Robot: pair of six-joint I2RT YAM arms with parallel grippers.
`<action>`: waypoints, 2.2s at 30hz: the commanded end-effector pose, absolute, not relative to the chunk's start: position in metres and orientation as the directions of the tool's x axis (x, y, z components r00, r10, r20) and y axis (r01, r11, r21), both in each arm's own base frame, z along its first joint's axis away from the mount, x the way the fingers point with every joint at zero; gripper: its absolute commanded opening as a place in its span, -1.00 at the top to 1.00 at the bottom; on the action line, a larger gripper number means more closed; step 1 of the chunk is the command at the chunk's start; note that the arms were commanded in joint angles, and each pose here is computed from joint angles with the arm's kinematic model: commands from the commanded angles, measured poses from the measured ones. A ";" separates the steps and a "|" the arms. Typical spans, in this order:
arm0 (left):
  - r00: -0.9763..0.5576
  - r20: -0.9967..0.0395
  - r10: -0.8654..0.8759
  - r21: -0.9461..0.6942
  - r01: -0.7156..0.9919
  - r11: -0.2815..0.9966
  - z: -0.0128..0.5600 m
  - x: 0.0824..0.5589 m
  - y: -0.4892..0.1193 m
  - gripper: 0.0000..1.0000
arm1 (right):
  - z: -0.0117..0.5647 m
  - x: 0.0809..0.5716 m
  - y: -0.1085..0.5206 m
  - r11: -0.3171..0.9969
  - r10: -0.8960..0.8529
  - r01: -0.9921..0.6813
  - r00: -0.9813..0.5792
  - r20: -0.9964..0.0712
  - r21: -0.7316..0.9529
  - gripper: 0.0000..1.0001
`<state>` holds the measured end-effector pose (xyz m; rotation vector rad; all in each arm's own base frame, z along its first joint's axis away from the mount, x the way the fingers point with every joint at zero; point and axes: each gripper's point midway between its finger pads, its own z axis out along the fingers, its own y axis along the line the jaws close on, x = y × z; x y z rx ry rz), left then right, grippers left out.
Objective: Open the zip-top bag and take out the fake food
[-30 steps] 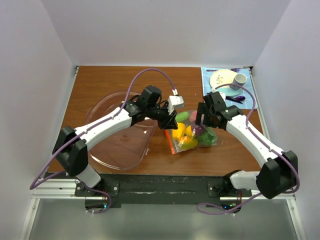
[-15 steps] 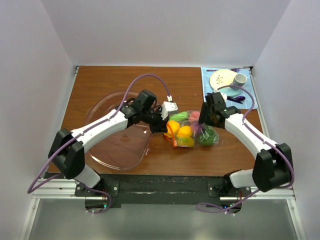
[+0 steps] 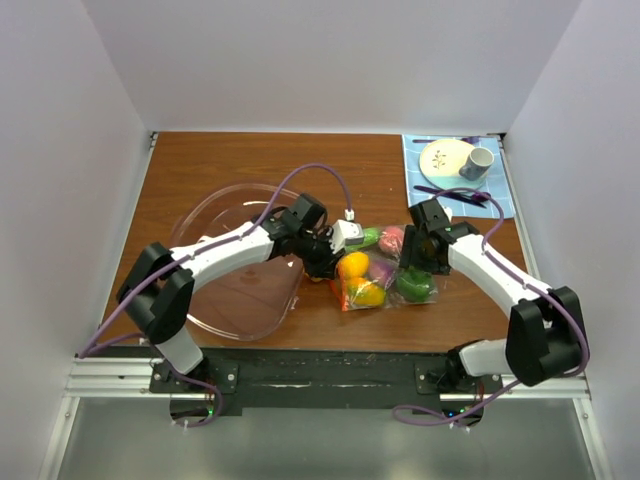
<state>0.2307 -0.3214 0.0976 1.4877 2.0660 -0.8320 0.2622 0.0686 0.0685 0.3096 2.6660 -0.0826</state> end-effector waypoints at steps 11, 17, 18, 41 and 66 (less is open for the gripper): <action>-0.244 -0.700 0.671 0.110 0.892 0.439 0.102 0.288 -0.298 -0.07 | 0.102 0.264 0.064 0.968 0.223 0.252 -0.831 -0.509 0.011 -0.88; -0.319 -0.638 0.701 0.019 0.903 0.429 0.076 0.276 -0.294 -0.41 | 0.107 0.264 0.064 0.972 0.209 0.236 -0.830 -0.517 0.015 -0.97; -0.337 -0.638 0.693 -0.017 0.905 0.424 0.073 0.272 -0.291 -0.42 | 0.107 0.264 0.064 0.972 0.208 0.235 -0.830 -0.517 0.013 -0.97; -0.307 -0.477 0.824 0.046 0.927 0.373 0.030 0.258 -0.244 -0.99 | 0.091 0.263 0.053 0.964 0.216 0.265 -0.833 -0.510 -0.024 -0.97; -0.222 -0.694 0.685 0.118 0.903 0.412 0.252 0.303 -0.256 1.00 | 0.089 0.267 0.040 0.940 0.264 0.340 -0.796 -0.544 -0.042 -0.97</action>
